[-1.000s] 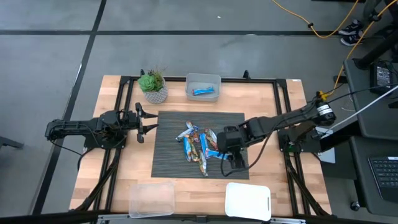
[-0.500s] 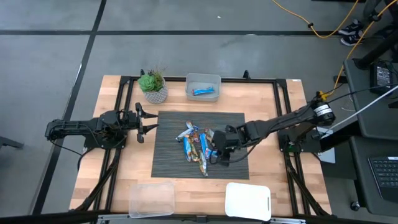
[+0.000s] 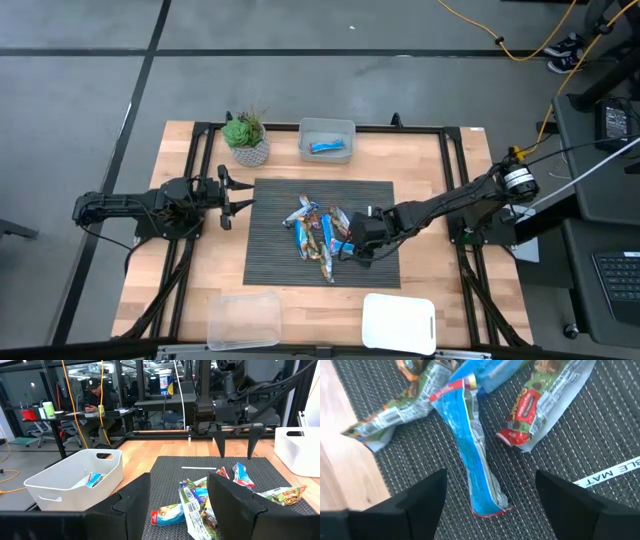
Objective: Pick and place Granola Bars by type
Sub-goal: Put the red granola bar into the gray bin
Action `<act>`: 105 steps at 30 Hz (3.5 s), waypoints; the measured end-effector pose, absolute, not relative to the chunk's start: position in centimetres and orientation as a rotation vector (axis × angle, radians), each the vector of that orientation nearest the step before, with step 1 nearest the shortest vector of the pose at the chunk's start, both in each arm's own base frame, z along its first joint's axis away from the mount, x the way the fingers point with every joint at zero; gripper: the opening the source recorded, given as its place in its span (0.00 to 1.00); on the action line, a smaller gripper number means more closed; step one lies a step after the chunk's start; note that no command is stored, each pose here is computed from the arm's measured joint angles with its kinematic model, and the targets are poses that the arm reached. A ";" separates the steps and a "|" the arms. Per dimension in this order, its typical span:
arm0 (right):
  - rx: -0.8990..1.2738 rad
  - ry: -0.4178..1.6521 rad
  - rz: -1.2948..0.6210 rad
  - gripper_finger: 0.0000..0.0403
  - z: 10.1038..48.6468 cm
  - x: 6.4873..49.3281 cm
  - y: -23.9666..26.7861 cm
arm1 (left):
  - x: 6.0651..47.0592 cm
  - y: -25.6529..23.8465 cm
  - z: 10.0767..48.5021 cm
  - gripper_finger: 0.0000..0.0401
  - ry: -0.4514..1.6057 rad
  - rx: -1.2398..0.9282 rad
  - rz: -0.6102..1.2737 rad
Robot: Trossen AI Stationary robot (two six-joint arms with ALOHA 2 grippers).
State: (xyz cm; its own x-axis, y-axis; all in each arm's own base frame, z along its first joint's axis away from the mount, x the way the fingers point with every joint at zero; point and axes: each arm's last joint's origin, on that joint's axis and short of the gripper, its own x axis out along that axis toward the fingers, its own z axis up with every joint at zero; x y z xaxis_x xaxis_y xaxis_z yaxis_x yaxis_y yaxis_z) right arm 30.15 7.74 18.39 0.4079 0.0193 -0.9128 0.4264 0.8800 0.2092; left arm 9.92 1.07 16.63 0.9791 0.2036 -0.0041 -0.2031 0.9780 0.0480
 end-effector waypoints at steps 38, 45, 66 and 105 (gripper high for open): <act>0.419 1.276 -0.102 0.12 15.2 32.0 8.7 | 9.9 1.1 16.6 0.48 0.009 0.047 0.205; 0.367 1.346 -0.106 0.17 18.1 32.6 8.9 | 9.9 1.1 16.6 0.47 0.009 0.047 0.205; 0.242 0.822 -0.411 0.10 36.7 31.3 5.9 | 9.9 1.1 16.6 0.47 0.009 0.047 0.205; 0.137 0.667 -0.467 0.10 37.8 29.7 -17.9 | 9.9 1.1 16.6 0.47 0.010 0.047 0.205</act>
State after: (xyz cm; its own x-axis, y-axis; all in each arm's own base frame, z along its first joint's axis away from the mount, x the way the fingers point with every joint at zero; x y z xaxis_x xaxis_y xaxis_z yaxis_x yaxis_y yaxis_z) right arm 29.67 -17.91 37.82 0.6872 -0.3724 -0.6238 0.4584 0.8884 -0.0254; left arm 9.92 1.07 16.62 0.9791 0.2034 -0.0046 -0.2030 0.9780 0.0481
